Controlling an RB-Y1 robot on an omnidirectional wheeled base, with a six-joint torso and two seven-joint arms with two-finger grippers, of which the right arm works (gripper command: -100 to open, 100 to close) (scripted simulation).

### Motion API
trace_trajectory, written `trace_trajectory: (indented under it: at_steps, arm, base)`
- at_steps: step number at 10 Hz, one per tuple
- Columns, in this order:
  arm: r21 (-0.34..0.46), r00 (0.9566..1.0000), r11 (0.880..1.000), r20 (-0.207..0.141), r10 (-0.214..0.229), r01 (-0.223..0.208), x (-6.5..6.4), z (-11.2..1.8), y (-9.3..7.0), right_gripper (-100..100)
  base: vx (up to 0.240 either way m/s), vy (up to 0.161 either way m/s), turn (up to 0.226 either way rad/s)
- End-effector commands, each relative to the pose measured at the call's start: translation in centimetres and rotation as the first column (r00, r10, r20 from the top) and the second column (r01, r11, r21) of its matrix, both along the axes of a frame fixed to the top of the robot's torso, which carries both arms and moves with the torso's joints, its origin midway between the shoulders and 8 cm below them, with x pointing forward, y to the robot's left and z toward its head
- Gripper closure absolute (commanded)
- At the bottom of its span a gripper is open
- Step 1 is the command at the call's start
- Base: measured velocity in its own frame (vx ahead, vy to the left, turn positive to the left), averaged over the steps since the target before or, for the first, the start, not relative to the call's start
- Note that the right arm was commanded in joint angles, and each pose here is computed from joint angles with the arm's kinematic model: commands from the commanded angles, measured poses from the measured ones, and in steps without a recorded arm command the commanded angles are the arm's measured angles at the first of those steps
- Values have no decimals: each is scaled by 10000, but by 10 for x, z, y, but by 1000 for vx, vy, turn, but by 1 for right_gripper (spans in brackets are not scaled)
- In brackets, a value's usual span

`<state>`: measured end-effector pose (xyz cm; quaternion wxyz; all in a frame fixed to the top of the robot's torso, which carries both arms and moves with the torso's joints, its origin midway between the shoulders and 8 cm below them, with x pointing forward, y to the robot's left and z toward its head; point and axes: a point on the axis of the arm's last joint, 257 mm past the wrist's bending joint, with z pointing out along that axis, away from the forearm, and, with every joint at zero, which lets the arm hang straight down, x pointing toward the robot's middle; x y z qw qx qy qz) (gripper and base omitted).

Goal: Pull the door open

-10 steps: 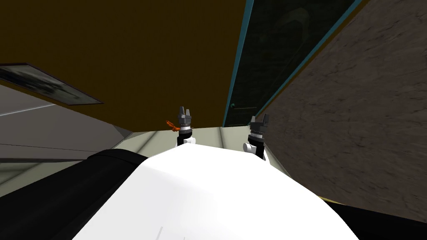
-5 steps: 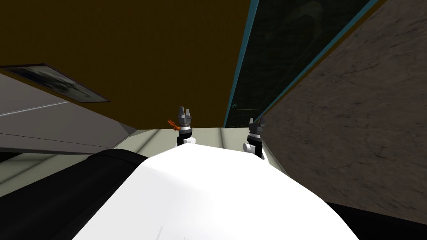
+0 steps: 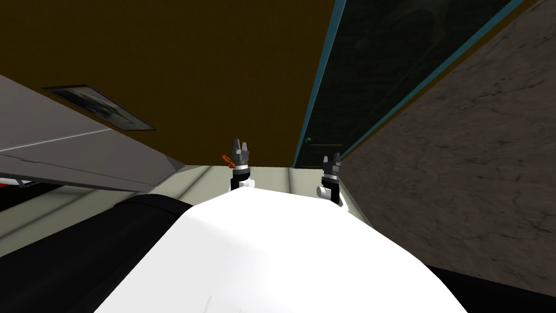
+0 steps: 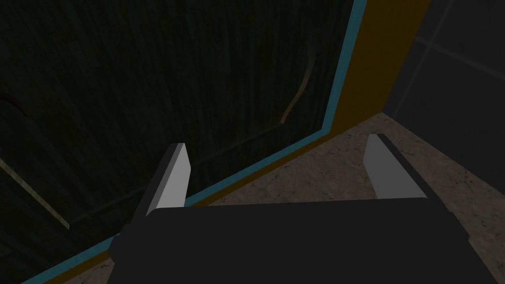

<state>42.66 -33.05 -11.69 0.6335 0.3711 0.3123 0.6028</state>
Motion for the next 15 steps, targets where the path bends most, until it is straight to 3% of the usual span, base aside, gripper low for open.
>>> trace_trajectory:
  at_steps: [1, 4, 8, 12, 13, 15]
  arm:
    - [-43, 9995, 10000, -321, -63, 62, 6, -15, -6, -100]
    - [-70, 9975, 9999, -689, -146, 142, 12, -32, -13, -100]
    - [-151, 9916, 9995, -1253, -308, 291, 21, -59, -27, -100]
    - [-237, 9824, 9986, -1800, -501, 466, 29, -85, -43, -100]
    - [-302, 9820, 9983, -1809, -549, 503, 33, -85, -48, -100]
    - [-337, 9728, 9974, -2209, -695, 636, 36, -104, -58, -100]
  base:
    - [46, -39, 140]
    - [41, -36, 92]
    - [39, -37, 101]
    - [37, -37, 96]
    - [41, -43, 147]
    - [35, -46, 98]
